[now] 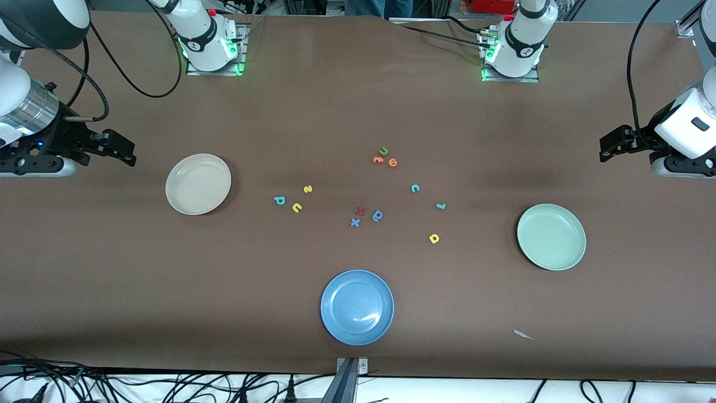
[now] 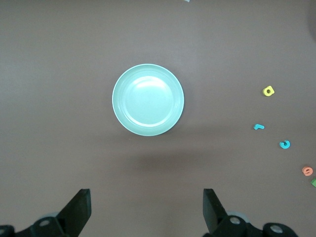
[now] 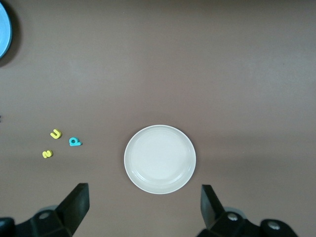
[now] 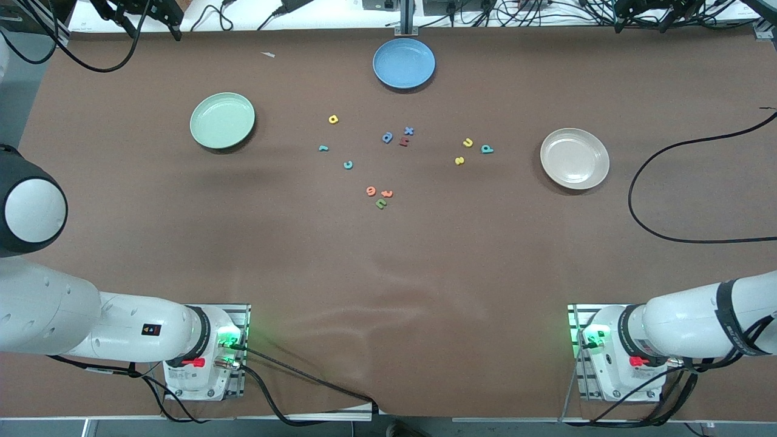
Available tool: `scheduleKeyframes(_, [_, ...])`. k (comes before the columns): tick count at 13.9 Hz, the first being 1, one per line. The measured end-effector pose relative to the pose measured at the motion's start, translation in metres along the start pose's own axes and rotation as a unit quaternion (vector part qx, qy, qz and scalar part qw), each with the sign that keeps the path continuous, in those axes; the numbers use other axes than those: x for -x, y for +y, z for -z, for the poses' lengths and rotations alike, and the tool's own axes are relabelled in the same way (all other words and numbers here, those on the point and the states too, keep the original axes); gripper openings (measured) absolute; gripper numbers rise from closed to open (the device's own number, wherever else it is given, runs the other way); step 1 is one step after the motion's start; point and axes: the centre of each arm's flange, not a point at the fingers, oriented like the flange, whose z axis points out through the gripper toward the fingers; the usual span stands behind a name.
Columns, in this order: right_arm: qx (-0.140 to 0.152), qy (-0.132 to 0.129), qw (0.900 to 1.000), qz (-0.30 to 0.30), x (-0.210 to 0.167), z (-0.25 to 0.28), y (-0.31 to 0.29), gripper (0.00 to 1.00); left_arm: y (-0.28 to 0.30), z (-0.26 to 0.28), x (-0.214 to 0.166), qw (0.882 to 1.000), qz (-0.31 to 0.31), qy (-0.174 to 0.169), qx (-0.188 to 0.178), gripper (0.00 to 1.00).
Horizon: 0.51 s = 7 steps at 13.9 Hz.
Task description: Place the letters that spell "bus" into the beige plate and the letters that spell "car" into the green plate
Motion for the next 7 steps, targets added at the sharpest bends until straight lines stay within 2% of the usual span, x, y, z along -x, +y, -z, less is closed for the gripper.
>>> scheduleKeyframes(7, [0.000, -0.007, 1.000, -0.002, -0.003, -0.007, 0.002, 1.00, -0.001, 0.010, 0.011, 1.000, 0.000, -0.009, 0.001, 1.00])
